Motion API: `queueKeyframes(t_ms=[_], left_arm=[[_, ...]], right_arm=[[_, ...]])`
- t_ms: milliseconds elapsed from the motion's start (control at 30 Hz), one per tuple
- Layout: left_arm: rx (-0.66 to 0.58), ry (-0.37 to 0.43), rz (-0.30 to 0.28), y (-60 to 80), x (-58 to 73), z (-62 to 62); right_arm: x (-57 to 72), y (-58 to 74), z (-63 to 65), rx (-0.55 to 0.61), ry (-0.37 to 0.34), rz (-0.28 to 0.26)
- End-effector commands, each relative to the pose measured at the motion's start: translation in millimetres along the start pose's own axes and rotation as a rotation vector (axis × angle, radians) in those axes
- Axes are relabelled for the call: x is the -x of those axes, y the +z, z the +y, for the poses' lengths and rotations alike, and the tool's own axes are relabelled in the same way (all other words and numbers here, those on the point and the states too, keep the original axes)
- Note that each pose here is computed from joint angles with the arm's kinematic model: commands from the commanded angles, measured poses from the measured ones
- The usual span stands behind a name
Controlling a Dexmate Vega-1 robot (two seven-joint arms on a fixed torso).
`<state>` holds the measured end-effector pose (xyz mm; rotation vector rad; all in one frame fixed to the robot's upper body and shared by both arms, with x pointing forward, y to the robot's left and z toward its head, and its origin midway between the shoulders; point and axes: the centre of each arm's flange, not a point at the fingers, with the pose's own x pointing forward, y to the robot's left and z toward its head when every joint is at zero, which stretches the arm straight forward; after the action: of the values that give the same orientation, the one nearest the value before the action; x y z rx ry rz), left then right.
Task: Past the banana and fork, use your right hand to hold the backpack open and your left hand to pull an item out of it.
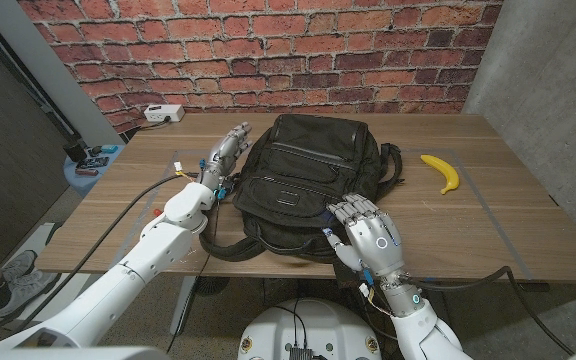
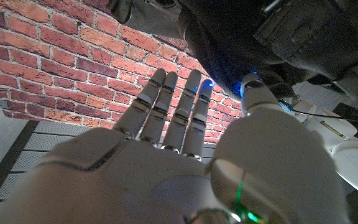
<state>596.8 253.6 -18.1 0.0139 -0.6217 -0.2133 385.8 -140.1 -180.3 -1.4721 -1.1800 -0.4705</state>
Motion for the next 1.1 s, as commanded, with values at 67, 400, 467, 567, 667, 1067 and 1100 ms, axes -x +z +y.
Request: queueKeyframes(t_ms=[67, 400, 467, 567, 667, 1067, 1100], left_arm=[[0.020, 0.013, -0.003, -7.1, -1.6, 0.5], [0.024, 0.017, 0.004, -9.9, 0.2, 4.2], [0.022, 0.019, 0.005, -9.9, 1.7, 4.8], [0.022, 0.021, 0.007, -9.8, 4.5, 5.0], [0.020, 0.022, 0.010, -9.7, 7.8, 4.6], [0.014, 0.021, 0.022, -8.1, 22.2, 0.6], [0.013, 0.020, 0.022, -8.0, 23.0, 0.1]], right_arm=[[-17.4, -1.0, 1.4, -0.044, -0.035, -0.021], [-24.1, 2.4, 2.8, -0.088, -0.066, -0.016], [-24.3, 2.7, 2.6, -0.097, -0.068, -0.018], [-24.3, 3.1, 1.9, -0.109, -0.077, -0.026], [-24.9, 3.4, 0.5, -0.124, -0.087, -0.022], [-26.5, 3.8, -4.6, -0.171, -0.076, -0.041], [-26.2, 4.1, -4.5, -0.171, -0.075, -0.045]])
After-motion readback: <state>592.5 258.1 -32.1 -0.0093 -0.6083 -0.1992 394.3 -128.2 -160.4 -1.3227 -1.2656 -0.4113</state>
